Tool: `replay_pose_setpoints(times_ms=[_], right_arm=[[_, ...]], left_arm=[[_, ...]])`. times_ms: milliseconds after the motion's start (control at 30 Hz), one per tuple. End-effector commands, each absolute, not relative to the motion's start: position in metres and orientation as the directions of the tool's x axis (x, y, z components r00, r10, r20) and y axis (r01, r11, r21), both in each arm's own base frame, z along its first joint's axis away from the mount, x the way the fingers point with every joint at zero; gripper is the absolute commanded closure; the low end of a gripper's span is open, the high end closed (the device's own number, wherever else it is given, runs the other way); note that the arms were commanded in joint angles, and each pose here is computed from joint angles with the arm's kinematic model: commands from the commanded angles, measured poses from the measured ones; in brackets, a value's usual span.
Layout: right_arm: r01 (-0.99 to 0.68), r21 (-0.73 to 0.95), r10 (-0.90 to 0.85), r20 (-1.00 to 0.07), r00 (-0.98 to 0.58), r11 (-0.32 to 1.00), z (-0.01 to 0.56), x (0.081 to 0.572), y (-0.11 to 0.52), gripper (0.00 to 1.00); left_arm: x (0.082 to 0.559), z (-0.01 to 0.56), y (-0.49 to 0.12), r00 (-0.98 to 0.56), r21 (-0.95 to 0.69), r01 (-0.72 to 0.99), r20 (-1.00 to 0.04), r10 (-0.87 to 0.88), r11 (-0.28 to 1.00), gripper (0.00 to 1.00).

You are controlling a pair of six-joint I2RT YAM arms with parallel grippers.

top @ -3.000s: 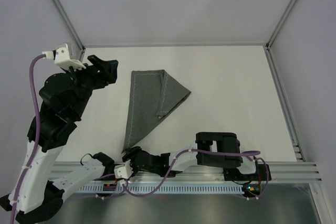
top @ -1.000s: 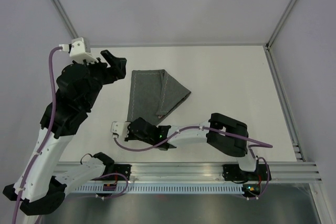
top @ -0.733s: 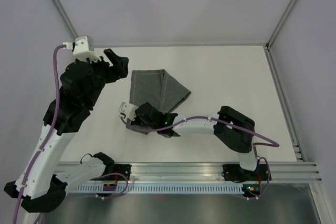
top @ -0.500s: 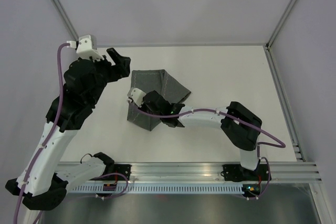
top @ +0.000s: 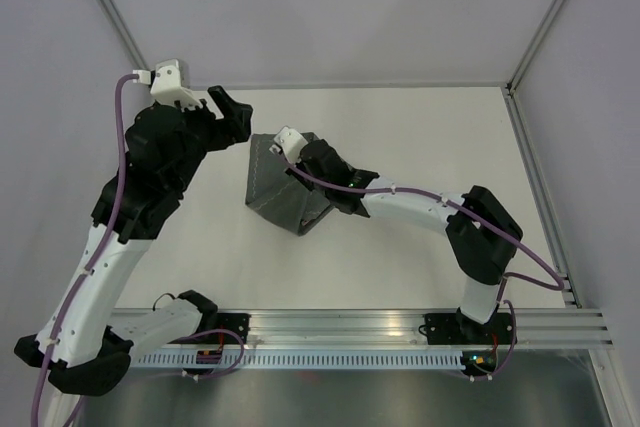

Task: Fold the napkin, place the utensils inside, and roll it up
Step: Fold the napkin

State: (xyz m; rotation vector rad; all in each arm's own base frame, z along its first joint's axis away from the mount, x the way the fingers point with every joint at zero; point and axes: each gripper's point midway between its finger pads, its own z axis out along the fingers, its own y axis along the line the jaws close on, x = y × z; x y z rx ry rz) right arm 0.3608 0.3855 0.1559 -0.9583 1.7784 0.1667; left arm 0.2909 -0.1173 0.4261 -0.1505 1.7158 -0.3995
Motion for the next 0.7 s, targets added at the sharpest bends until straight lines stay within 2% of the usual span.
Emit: replay_pose_setpoints(times_ms=[0, 367, 667], right_arm=[[-0.615, -0.313, -0.472, -0.875, -0.111, 0.724, 0.199, 0.373, 0.372, 0.99], [-0.556, -0.307, -0.447, -0.885, -0.132, 0.773, 0.213, 0.393, 0.344, 1.00], [-0.524, -0.321, -0.468, -0.866, -0.174, 0.789, 0.203, 0.398, 0.319, 1.00]], left_arm=[[0.294, 0.443, -0.120, -0.155, -0.334, 0.165, -0.938, -0.310, 0.928, 0.16], [0.304, 0.434, -0.122, -0.184, -0.341, 0.170, -0.933, -0.310, 0.924, 0.16], [0.311, 0.424, -0.124, -0.211, -0.355, 0.181, -0.925, -0.316, 0.917, 0.16]])
